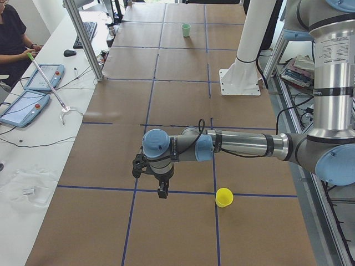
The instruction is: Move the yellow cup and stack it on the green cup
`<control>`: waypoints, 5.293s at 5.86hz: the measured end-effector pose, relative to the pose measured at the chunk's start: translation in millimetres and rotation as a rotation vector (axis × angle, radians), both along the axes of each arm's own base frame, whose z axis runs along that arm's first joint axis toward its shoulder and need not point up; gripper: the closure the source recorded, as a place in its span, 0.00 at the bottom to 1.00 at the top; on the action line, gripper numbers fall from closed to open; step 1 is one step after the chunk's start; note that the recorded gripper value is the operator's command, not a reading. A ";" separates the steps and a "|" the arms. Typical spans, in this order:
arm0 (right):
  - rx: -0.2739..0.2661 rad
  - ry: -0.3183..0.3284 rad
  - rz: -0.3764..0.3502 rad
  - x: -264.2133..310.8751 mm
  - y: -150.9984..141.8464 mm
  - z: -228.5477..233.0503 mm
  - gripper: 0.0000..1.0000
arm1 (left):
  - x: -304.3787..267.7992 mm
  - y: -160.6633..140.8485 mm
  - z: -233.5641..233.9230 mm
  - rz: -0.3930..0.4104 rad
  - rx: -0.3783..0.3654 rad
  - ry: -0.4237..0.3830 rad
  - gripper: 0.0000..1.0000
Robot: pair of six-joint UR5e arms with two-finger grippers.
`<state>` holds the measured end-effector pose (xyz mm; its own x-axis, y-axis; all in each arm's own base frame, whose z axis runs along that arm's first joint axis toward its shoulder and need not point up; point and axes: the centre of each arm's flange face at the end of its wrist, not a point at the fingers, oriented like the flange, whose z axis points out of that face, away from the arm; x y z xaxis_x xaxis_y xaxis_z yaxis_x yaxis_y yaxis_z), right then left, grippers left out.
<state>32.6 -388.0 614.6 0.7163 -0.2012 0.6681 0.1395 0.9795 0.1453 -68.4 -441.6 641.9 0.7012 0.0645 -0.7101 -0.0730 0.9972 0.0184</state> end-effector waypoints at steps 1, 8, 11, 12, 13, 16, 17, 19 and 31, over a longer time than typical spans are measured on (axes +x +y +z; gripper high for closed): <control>0.000 0.000 0.000 0.0 0.0 -0.3 0.00 | -0.2 1.3 0.6 0.000 0.001 0.002 0.00; -0.008 0.000 -0.008 0.7 9.5 6.8 0.00 | 140.8 -19.3 -142.5 -0.286 -0.315 0.012 0.00; -0.015 0.009 -0.009 1.6 13.0 11.2 0.00 | 233.7 -9.7 -163.9 -0.566 -0.458 -0.208 0.00; -0.020 0.019 -0.009 2.2 15.0 14.5 0.00 | 248.3 7.1 -154.4 -0.674 -0.476 -0.306 0.00; -0.020 0.027 -0.010 2.7 15.2 15.7 0.00 | 256.7 34.9 -147.2 -0.774 -0.511 -0.413 0.00; 0.001 0.057 -0.010 4.2 10.4 11.8 0.00 | 309.2 114.3 -126.7 -1.157 -0.566 -0.734 0.00; 0.006 0.074 -0.010 5.1 8.7 11.7 0.00 | 323.3 140.3 -115.8 -1.276 -0.564 -0.877 0.00; 0.008 0.087 -0.016 5.7 9.7 14.1 0.00 | 329.9 163.9 -84.5 -1.376 -0.627 -1.077 0.00; 0.010 0.104 -0.032 6.6 13.1 18.2 0.00 | 330.2 171.4 115.2 -1.690 -0.627 -1.466 0.00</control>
<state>39.2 -375.0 632.8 0.7745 -0.2318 0.5885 0.1858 0.9728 0.1387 261.9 -270.2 757.1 -0.2483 -0.8607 0.4444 0.8539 0.0221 0.5200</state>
